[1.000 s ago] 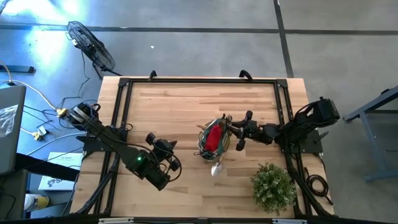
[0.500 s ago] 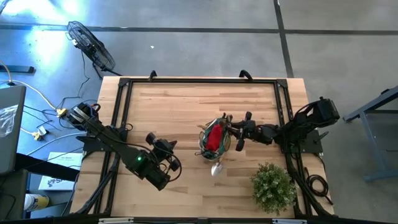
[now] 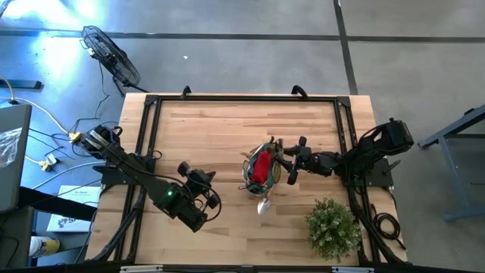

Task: Pick & Place Garden tools in Gardening bag
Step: Put the right brown trowel into the green gardening bag

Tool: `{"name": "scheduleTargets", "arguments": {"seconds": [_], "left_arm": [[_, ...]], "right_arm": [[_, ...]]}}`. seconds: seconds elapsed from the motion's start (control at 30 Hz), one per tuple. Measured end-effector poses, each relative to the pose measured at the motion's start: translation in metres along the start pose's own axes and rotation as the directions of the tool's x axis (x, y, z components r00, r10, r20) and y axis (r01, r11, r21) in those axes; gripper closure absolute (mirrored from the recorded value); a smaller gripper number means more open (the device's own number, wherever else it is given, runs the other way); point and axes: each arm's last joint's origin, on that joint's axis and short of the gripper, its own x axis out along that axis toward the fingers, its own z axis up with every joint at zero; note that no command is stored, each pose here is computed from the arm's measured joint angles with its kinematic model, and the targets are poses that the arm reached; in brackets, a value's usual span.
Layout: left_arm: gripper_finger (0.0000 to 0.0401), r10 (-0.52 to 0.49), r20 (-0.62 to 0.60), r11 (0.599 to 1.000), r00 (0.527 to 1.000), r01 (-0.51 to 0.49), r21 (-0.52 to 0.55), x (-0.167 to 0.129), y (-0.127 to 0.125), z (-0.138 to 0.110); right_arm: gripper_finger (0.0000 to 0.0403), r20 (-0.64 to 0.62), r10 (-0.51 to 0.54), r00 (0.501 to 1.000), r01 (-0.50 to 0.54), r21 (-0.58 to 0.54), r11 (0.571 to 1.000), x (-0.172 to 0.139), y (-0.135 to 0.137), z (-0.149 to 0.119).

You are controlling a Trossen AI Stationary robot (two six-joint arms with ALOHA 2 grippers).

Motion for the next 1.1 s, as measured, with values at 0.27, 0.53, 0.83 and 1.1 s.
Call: {"name": "scheduleTargets", "arguments": {"seconds": [0.27,0.53,0.83,1.1], "left_arm": [[0.0401,-0.002,-0.007,1.0,1.0,0.002,0.015,0.0,0.0,0.0],[0.0401,-0.005,-0.017,1.0,1.0,0.005,0.017,0.0,0.0,-0.001],[0.0401,-0.005,-0.017,1.0,1.0,0.005,0.017,0.0,0.0,-0.001],[0.0401,-0.006,-0.016,1.0,1.0,0.007,0.014,0.0,0.0,-0.001]], "right_arm": [[0.025,0.051,0.003,0.999,-0.003,-0.006,1.0,0.0,0.0,0.005],[0.025,0.098,0.009,0.995,-0.006,-0.034,0.999,-0.001,0.001,0.01],[0.025,0.133,0.018,0.991,-0.011,-0.049,0.999,-0.002,0.001,0.016],[0.027,0.041,0.027,0.999,-0.026,-0.032,0.999,-0.001,0.001,0.007]]}}
